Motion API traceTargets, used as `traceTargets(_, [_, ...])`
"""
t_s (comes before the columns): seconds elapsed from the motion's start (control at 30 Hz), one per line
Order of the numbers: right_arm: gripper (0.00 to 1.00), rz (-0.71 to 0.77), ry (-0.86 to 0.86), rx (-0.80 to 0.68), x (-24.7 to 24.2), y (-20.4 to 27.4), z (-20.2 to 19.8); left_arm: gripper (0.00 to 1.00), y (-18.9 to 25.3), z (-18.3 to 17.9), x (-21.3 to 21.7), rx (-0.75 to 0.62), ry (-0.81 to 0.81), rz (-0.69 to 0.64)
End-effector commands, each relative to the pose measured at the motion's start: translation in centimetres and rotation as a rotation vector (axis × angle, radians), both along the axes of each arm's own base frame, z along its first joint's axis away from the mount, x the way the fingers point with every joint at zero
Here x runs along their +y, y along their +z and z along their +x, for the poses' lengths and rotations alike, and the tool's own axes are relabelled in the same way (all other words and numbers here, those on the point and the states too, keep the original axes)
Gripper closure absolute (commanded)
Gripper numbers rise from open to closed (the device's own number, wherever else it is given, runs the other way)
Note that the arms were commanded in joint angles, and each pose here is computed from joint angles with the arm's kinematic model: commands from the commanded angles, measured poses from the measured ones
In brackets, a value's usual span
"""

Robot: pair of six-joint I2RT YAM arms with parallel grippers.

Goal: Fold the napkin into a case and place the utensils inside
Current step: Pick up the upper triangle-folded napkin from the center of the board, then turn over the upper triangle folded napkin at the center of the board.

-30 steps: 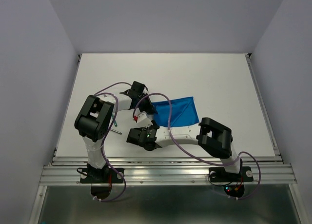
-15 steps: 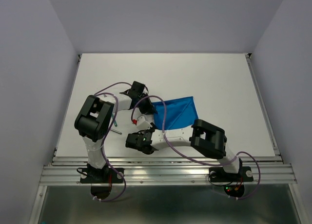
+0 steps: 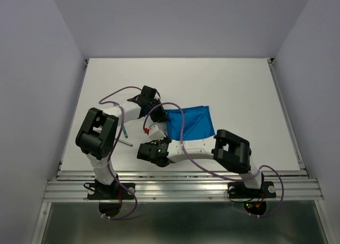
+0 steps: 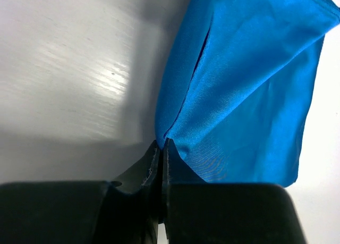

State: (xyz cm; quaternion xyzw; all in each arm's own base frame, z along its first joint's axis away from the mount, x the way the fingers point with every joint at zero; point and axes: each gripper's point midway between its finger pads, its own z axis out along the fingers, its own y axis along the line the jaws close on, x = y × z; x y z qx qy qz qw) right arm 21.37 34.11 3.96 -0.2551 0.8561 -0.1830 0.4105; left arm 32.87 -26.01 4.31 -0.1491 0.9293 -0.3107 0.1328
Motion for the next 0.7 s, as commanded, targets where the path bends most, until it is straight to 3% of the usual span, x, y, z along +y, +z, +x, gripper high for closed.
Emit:
traceTargets(0.0, [0.99, 0.223, 0.041, -0.006, 3.2, 5.1, -0.1, 1.0, 5.5, 1.7, 0.6, -0.123, 0.012, -0.021])
traceTargets(0.23, [0.99, 0.427, 0.161, 0.088, 8.7, 9.2, -1.2, 1.0, 10.9, 2.7, 6.4, -0.209, 0.138, 0.027])
traceTargets(0.4, [0.99, 0.557, 0.249, 0.126, 13.8, 12.3, -1.4, 1.0, 15.1, 3.8, 12.5, -0.298, 0.28, 0.152])
traceTargets(0.57, [0.99, 0.761, 0.366, 0.156, 19.4, 17.9, -2.2, 1.0, 22.4, 3.9, 18.7, -0.444, 0.457, 0.301])
traceTargets(0.67, [0.99, 0.853, 0.424, 0.165, 20.7, 20.9, -2.9, 1.0, 26.5, 3.9, 20.2, -0.522, 0.512, 0.342])
